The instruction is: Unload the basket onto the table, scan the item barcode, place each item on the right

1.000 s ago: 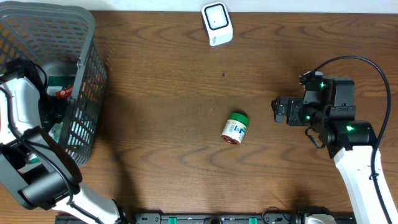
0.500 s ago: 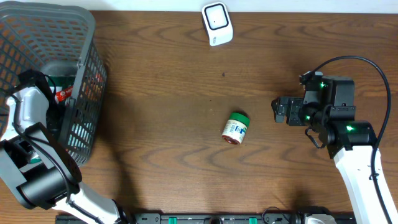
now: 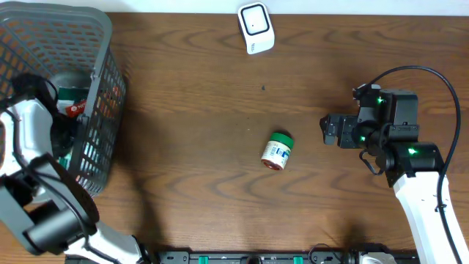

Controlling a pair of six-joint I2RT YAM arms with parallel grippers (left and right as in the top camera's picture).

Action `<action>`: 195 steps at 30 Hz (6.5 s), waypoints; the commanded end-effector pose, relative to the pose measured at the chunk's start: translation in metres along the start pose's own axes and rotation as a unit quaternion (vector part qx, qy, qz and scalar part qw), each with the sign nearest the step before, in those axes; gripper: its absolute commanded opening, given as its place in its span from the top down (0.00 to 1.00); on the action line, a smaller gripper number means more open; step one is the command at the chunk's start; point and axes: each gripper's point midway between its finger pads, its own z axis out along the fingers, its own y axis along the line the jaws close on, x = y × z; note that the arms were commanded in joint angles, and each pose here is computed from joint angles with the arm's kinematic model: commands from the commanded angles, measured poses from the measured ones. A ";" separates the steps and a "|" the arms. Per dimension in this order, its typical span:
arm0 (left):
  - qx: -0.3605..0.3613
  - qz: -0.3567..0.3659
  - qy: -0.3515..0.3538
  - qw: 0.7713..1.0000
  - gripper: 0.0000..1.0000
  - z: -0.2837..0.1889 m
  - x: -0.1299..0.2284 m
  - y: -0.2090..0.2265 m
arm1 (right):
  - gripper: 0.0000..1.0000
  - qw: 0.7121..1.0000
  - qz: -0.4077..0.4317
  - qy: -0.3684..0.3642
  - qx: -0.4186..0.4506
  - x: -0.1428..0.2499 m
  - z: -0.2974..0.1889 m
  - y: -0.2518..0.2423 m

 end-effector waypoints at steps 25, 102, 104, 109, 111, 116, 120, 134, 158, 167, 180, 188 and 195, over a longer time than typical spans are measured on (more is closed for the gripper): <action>0.433 0.129 -0.247 0.857 0.81 -0.319 0.072 -0.049 | 0.01 1.000 -0.005 -0.006 -0.004 -0.006 -0.003 0.003; 0.135 0.561 -0.102 0.810 0.93 -0.030 0.340 -0.186 | 0.01 1.000 -0.005 -0.006 -0.004 -0.006 -0.003 0.003; 0.149 0.565 -0.119 0.803 0.92 -0.045 0.336 -0.193 | 0.01 1.000 -0.005 -0.006 -0.004 -0.006 -0.003 0.003; 0.213 0.550 -0.131 0.797 0.92 -0.094 0.336 -0.204 | 0.01 1.000 -0.005 -0.006 -0.004 -0.006 -0.003 0.003; 0.241 0.552 -0.111 0.791 0.92 -0.106 0.344 -0.203 | 0.01 1.000 -0.005 -0.006 -0.004 -0.006 -0.003 0.003; 0.273 0.570 -0.032 0.774 0.92 -0.103 0.375 -0.197 | 0.01 1.000 -0.005 -0.006 -0.004 -0.006 -0.003 0.003; 0.254 0.580 0.002 0.774 0.92 -0.080 0.386 -0.192 | 0.01 1.000 -0.005 -0.006 -0.004 -0.006 -0.003 0.003; 0.197 0.605 0.039 0.771 0.92 -0.027 0.397 -0.187 | 0.01 1.000 -0.005 -0.006 -0.004 -0.006 -0.003 0.003; 0.188 0.587 -0.068 0.784 0.89 -0.025 0.364 -0.220 | 0.01 1.000 -0.005 -0.006 -0.004 -0.006 -0.003 0.003; 0.268 0.561 -0.111 0.776 0.89 -0.092 0.355 -0.243 | 0.01 1.000 -0.005 -0.006 -0.004 -0.006 -0.003 0.003; 0.168 0.582 -0.094 0.790 0.89 -0.050 0.342 -0.199 | 0.01 1.000 -0.005 -0.006 -0.004 -0.006 -0.003 0.003; 0.110 0.562 -0.099 0.814 0.89 -0.018 0.332 -0.182 | 0.01 1.000 -0.005 -0.006 -0.004 -0.006 -0.003 0.003; 0.112 0.575 -0.031 0.810 0.89 0.004 0.358 -0.175 | 0.01 1.000 -0.005 -0.006 -0.004 -0.006 -0.003 0.003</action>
